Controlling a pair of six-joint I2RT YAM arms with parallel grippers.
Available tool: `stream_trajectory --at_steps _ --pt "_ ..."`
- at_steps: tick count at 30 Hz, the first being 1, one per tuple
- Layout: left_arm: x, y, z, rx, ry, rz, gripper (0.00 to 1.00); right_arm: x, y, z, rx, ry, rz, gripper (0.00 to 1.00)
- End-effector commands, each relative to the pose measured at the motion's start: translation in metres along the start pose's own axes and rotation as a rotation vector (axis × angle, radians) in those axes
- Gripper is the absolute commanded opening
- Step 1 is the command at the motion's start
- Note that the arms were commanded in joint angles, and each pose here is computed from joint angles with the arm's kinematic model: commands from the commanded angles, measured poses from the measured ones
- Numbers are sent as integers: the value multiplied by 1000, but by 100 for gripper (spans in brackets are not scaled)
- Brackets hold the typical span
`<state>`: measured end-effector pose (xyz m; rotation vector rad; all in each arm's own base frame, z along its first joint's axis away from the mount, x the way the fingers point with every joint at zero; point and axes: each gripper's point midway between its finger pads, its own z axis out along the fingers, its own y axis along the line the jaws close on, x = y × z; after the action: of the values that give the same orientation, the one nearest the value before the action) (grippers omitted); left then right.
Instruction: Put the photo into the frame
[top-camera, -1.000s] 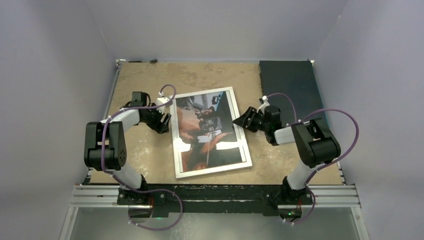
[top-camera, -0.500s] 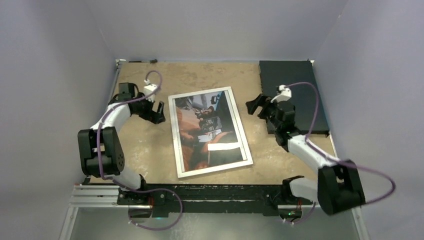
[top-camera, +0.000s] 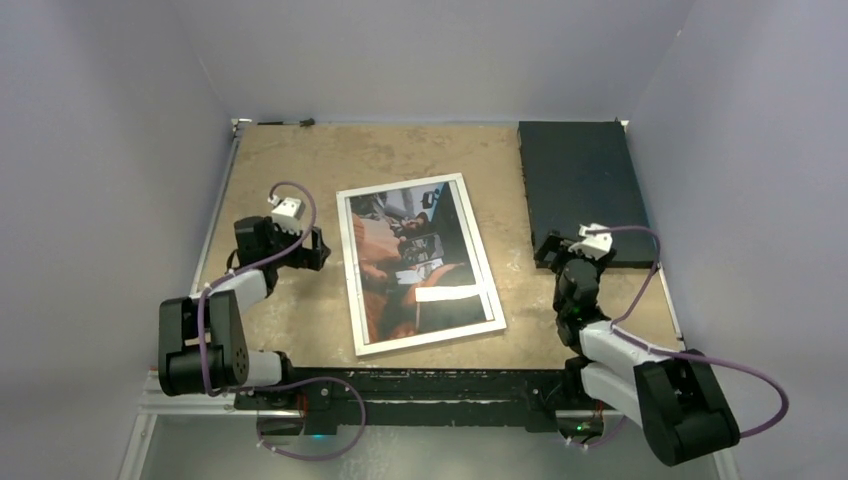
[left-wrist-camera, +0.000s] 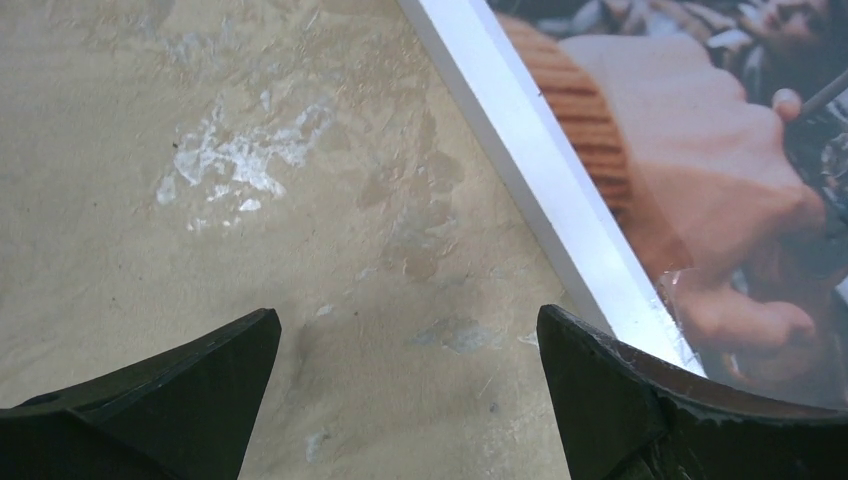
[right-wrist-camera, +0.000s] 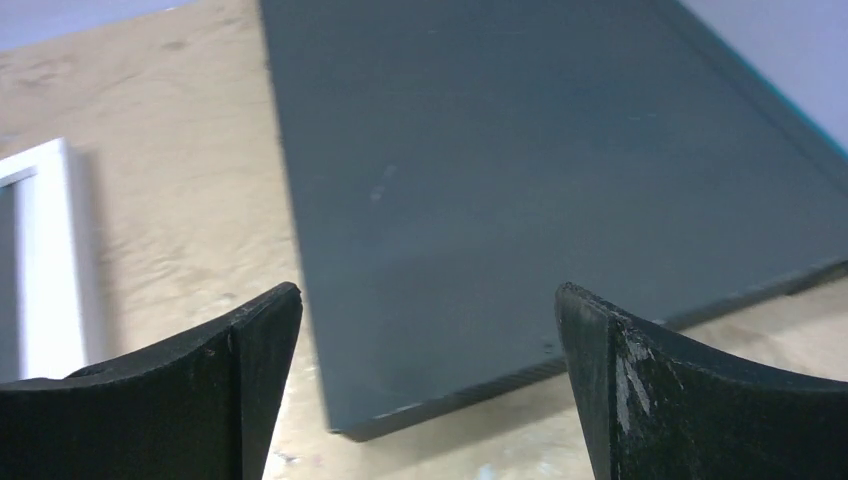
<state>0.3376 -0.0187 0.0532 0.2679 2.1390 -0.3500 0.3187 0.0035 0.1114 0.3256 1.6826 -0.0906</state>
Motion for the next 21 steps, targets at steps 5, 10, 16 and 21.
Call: stream_trajectory --at_steps 5,10,16,21 --pt "-45 8 -9 -119 -409 110 100 -57 -32 16 129 -283 39 99" --pt "-53 8 -11 -144 -472 124 100 -58 -17 37 82 -295 29 99" --pt "-59 13 -9 -174 -554 80 100 -56 -5 42 10 -340 -60 99" --pt "-46 14 9 -180 -536 78 100 -45 4 43 -38 -327 -106 99"
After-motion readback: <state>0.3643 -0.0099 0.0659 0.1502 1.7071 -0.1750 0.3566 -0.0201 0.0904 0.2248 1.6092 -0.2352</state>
